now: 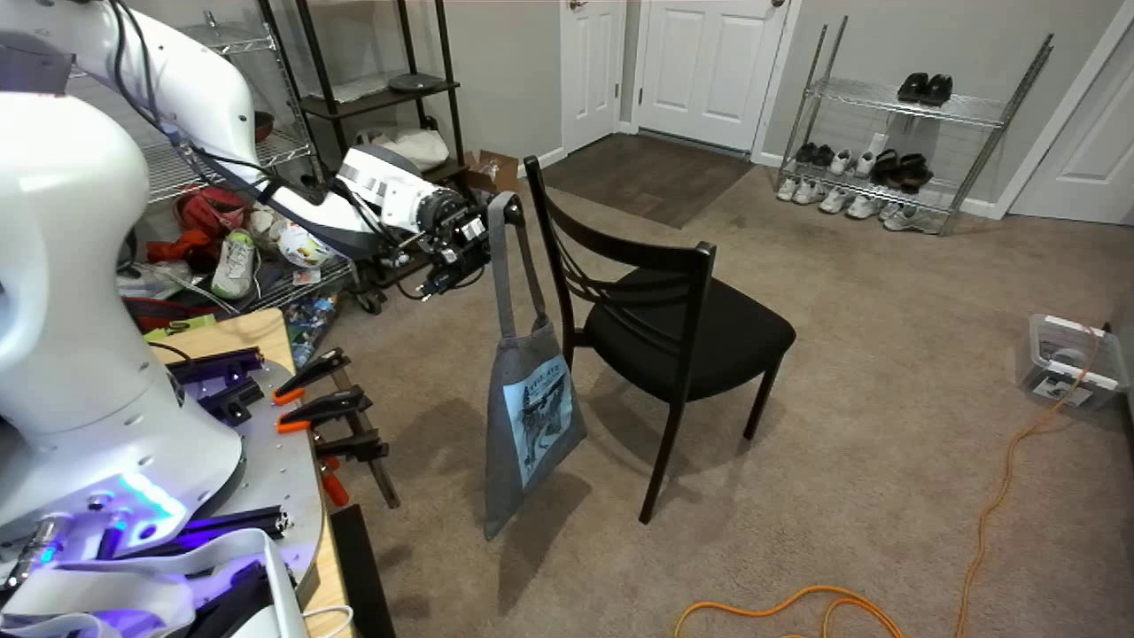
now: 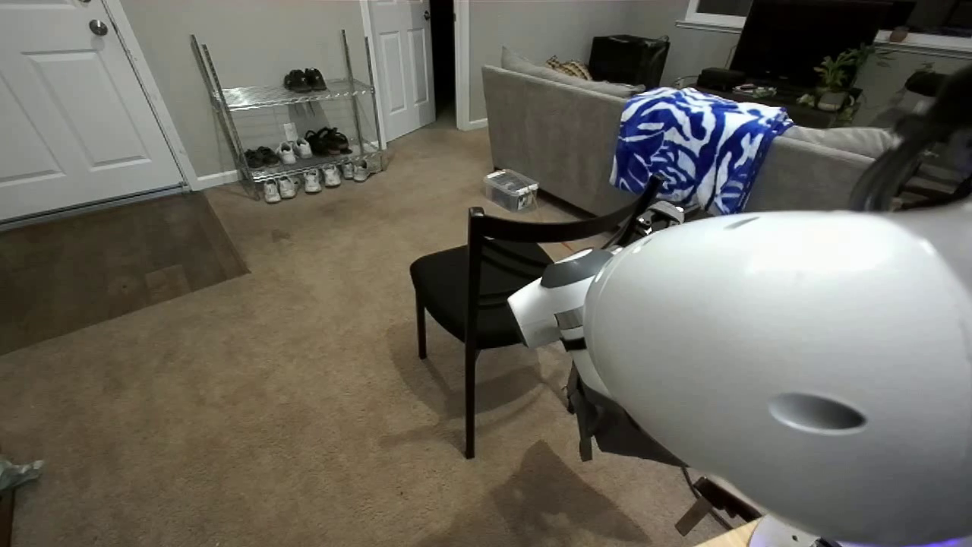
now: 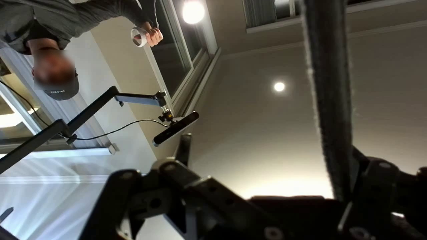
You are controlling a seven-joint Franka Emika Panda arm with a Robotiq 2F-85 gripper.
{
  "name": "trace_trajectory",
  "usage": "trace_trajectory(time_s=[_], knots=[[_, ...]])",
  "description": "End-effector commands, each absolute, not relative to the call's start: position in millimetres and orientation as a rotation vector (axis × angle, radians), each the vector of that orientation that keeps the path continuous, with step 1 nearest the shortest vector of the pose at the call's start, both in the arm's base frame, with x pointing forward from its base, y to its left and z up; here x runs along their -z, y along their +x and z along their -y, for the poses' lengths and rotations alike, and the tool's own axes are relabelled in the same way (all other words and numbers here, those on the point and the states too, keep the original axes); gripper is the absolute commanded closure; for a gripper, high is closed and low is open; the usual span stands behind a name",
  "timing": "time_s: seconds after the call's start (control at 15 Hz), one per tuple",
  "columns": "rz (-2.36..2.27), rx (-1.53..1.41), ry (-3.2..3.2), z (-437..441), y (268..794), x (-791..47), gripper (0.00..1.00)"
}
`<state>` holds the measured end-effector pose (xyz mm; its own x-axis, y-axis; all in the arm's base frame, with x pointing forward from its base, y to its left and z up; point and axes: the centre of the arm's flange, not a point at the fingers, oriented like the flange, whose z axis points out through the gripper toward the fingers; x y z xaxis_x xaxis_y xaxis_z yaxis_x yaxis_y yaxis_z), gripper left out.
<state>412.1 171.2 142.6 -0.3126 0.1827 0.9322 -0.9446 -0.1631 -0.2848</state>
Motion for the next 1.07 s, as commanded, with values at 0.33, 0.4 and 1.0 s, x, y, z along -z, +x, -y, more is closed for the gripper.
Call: trace_trajectory(time_s=[0.33, 0.4, 1.0], knots=[[1.273, -1.57, 1.133, -135, 408, -166, 0.0], [1.279, -1.566, 1.153, -132, 409, -167, 0.0], [1.347, -1.492, 1.374, -89, 415, -174, 0.0]])
